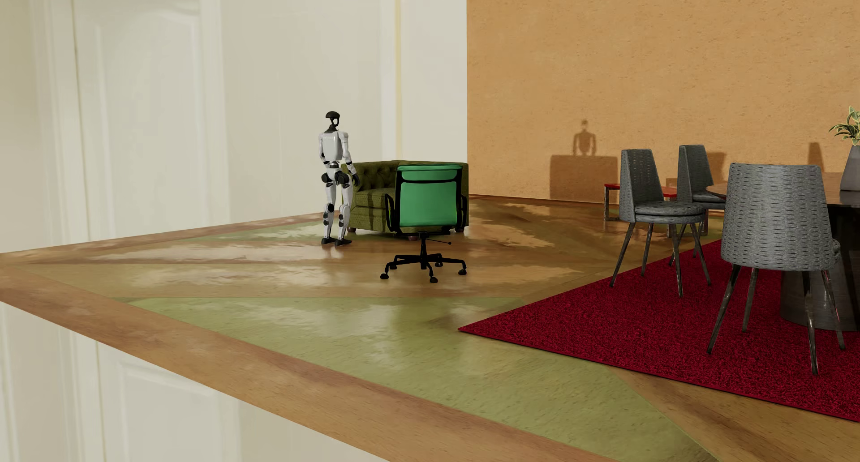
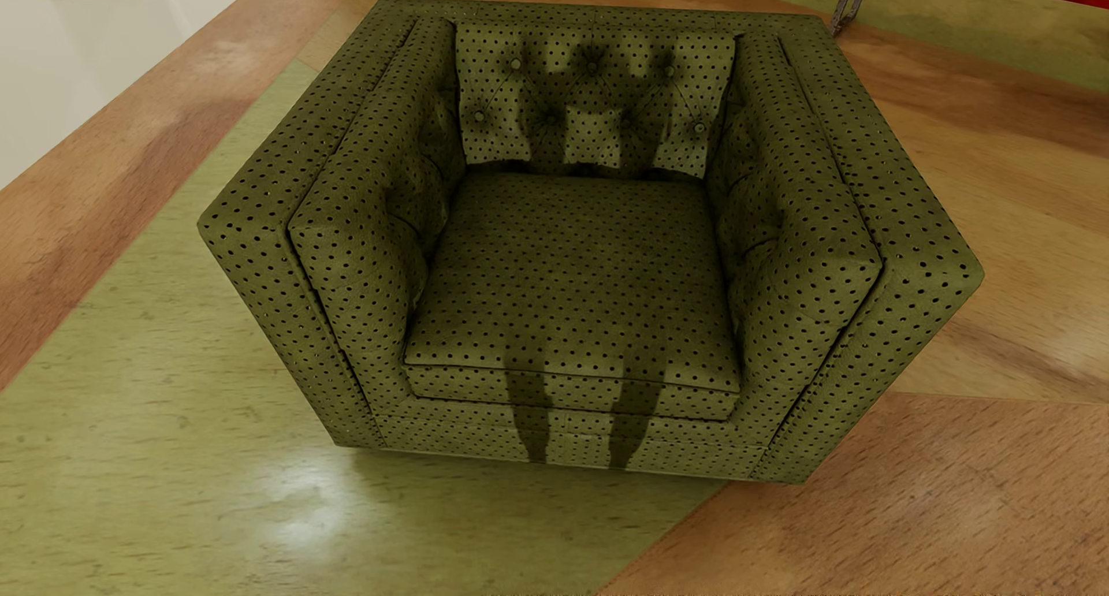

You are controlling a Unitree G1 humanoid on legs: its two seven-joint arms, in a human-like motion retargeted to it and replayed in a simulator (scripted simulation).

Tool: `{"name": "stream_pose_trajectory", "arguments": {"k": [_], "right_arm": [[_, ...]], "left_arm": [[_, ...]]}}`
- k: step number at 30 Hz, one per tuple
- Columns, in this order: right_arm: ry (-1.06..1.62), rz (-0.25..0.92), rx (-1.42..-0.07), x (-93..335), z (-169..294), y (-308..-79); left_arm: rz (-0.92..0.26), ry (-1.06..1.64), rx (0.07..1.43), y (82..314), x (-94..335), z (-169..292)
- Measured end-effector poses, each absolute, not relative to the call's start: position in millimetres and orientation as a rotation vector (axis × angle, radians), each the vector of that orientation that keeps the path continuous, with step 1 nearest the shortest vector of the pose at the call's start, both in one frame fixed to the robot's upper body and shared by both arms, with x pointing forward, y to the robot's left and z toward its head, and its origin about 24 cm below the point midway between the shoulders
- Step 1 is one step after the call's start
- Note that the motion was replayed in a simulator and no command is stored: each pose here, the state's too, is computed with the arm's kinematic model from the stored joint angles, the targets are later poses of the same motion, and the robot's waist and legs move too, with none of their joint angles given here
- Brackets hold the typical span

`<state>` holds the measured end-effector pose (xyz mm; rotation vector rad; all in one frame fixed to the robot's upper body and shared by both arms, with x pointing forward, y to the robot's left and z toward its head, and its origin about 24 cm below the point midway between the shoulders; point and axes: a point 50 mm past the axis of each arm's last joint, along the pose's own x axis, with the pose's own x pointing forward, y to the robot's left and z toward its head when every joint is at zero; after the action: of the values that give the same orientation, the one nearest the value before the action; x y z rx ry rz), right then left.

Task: Head to the armchair

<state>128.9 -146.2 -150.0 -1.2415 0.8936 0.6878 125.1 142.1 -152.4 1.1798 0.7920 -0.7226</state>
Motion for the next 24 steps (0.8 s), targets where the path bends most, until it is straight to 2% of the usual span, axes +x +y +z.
{"name": "stream_pose_trajectory", "arguments": {"k": [11, 24], "right_arm": [[0.91, 0.67, -1.226, 123.9, -150.7, -146.1], [0.91, 0.672, -1.234, 123.0, -151.0, -145.7]], "left_arm": [[-0.712, 0.801, 1.193, 148.9, 124.4, -152.8], [-0.712, 0.776, 1.189, 145.1, 129.4, -150.7]]}}
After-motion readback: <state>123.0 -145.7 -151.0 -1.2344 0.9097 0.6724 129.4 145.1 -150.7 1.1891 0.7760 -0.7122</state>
